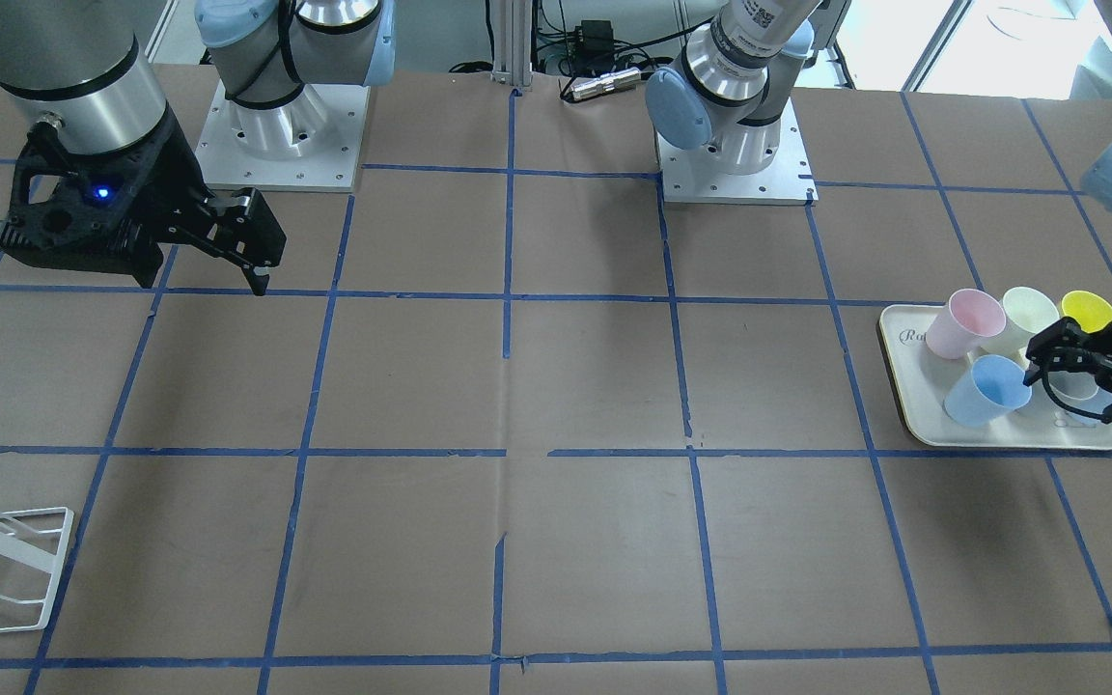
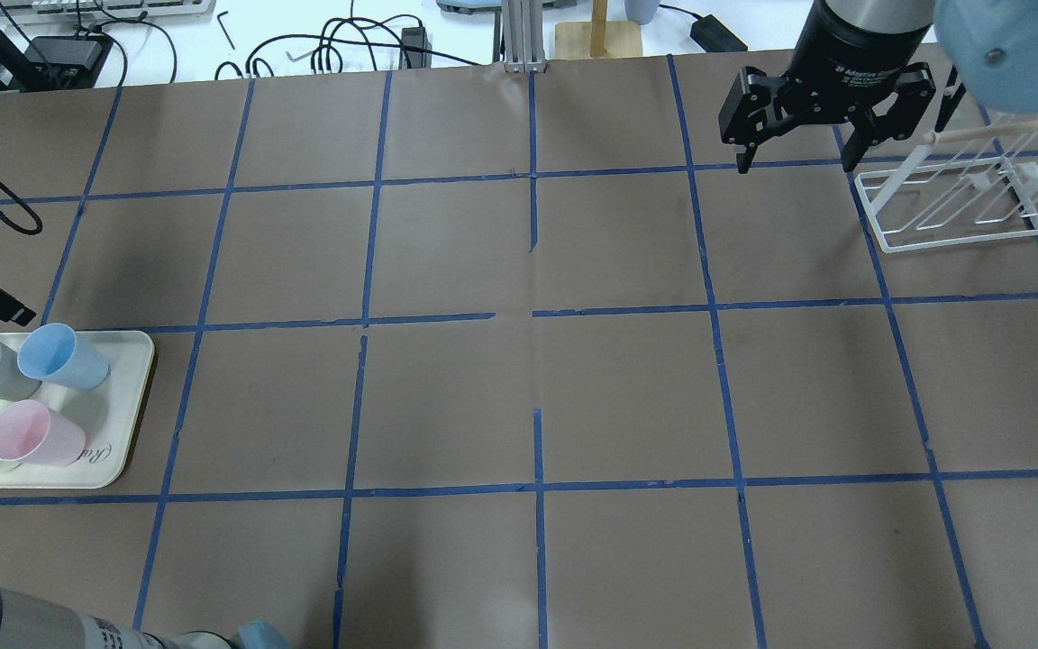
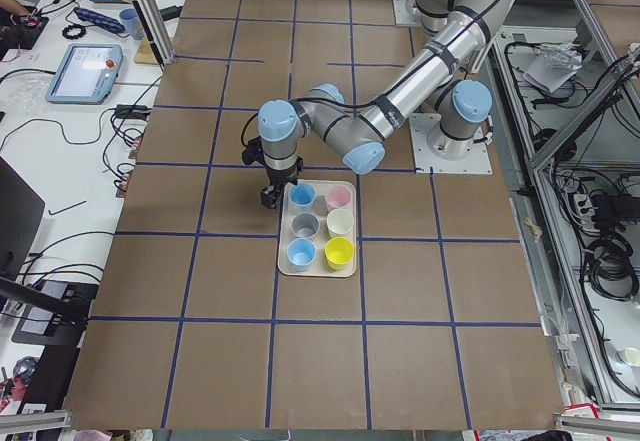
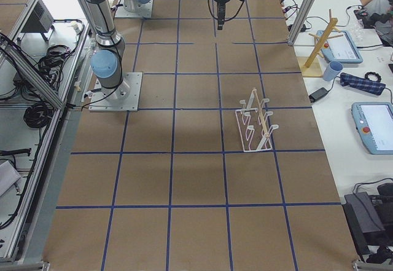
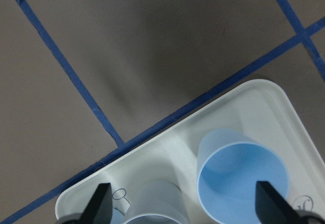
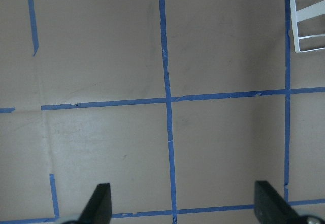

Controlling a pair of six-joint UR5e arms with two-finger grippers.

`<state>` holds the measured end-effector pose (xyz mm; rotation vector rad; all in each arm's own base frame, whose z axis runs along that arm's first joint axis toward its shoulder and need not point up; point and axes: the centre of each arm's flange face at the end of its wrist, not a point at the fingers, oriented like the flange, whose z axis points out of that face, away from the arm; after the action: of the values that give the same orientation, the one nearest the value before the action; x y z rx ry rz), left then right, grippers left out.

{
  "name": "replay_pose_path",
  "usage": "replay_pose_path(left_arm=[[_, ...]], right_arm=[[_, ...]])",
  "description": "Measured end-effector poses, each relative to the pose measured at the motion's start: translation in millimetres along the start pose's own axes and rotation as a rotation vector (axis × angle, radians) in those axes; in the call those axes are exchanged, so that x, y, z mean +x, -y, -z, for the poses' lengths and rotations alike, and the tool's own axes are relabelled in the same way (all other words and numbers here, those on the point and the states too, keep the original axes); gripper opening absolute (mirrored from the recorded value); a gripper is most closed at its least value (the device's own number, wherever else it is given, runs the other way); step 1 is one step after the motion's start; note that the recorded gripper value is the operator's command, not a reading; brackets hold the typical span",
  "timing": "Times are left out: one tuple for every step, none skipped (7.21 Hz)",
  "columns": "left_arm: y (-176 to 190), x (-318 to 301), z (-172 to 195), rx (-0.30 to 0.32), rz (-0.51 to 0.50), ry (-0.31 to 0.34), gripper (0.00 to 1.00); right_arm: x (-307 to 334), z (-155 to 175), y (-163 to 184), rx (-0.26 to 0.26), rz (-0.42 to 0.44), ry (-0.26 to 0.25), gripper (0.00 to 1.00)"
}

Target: Transfer IKEA cup to right arm and place on rack

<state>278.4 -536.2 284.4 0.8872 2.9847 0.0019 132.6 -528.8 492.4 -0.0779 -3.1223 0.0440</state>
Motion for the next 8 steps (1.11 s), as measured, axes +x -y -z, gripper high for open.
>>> replay_pose_path(left_arm=[[0.6, -1.6, -9.0, -0.005, -0.006, -0.013, 0.78], [1.0, -2.0, -16.0, -0.012, -0.012, -0.027, 0.78], [0.1, -1.9, -20.3, -0.030, -0.020, -0.035, 0.78], [-1.5, -1.5, -23.4, -0.053, -0.032, -0.042, 0.78], [-1.9, -0.3, -26.9, -0.068, -0.039, -0.056, 0.78], [-1.7, 0.5, -31.4, -0.078, -0.044, -0.072, 0.78], [-1.6, 0.5, -36.4, -0.085, -0.045, -0.084, 0.78], [-1.1, 0.2, -43.1, -0.090, -0.046, -0.098, 0.75]], right_arm=[[0.0, -0.2, 0.1, 0.000, 0.001, 0.000, 1.00], [0.0, -0.3, 0.2, 0.000, 0.001, 0.000, 1.00], [0.0, -0.2, 0.1, -0.001, 0.000, 0.000, 1.00], [0.0, -0.1, 0.0, 0.000, 0.000, 0.000, 1.00], [0.0, -0.1, 0.0, -0.001, -0.001, 0.000, 1.00], [0.0, -0.2, 0.1, -0.001, -0.001, 0.000, 1.00], [0.0, -0.3, 0.1, -0.001, -0.002, 0.000, 1.00], [0.0, -0.4, 0.1, -0.001, -0.002, 0.000, 1.00]])
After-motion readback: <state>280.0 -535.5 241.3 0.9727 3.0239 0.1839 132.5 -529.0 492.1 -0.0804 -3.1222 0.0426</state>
